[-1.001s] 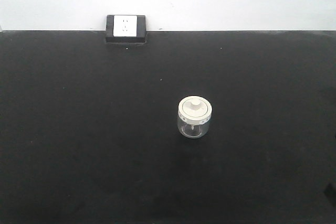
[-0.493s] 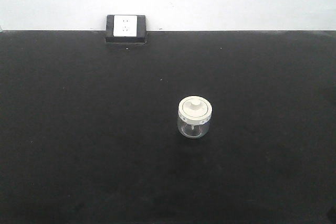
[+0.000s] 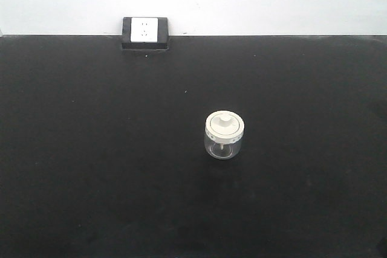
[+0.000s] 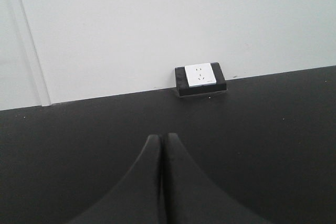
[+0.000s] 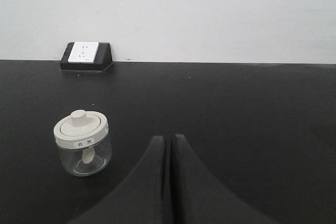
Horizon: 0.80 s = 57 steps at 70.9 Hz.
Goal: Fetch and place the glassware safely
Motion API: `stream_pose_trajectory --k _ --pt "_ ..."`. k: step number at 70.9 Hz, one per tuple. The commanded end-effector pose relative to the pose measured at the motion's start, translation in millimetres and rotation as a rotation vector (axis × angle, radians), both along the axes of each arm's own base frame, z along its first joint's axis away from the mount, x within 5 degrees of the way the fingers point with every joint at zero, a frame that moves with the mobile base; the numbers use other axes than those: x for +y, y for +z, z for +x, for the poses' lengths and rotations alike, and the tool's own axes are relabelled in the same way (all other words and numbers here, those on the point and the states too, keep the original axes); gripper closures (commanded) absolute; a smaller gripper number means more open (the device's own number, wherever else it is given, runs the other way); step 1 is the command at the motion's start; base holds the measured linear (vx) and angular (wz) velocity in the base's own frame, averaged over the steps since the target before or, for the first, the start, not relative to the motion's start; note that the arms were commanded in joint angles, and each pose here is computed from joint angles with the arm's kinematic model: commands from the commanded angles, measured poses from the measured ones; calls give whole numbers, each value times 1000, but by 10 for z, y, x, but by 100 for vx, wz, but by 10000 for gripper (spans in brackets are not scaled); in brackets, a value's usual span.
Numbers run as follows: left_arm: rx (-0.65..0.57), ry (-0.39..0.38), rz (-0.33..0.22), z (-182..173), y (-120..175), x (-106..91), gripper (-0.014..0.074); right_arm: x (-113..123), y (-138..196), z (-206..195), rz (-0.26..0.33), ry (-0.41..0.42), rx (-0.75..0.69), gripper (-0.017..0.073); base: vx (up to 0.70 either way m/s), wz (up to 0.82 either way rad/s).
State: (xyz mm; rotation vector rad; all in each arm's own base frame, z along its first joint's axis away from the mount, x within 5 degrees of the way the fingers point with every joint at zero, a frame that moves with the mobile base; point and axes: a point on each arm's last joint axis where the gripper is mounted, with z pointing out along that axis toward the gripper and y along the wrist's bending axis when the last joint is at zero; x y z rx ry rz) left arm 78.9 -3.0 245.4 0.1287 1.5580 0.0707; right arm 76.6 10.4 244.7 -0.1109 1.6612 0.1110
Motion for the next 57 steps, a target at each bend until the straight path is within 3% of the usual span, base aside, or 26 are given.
stream_pose_trajectory --k 1,20,57 --pt "-86 -8 -15 3 146 -6 601 13 154 3 6 14 -85 563 0 0" --pt "-63 -2 -14 -79 28 1 601 13 154 3 6 14 -85 563 0 0" --pt "81 5 -100 -222 -622 9 601 13 154 3 5 14 -85 563 0 0"
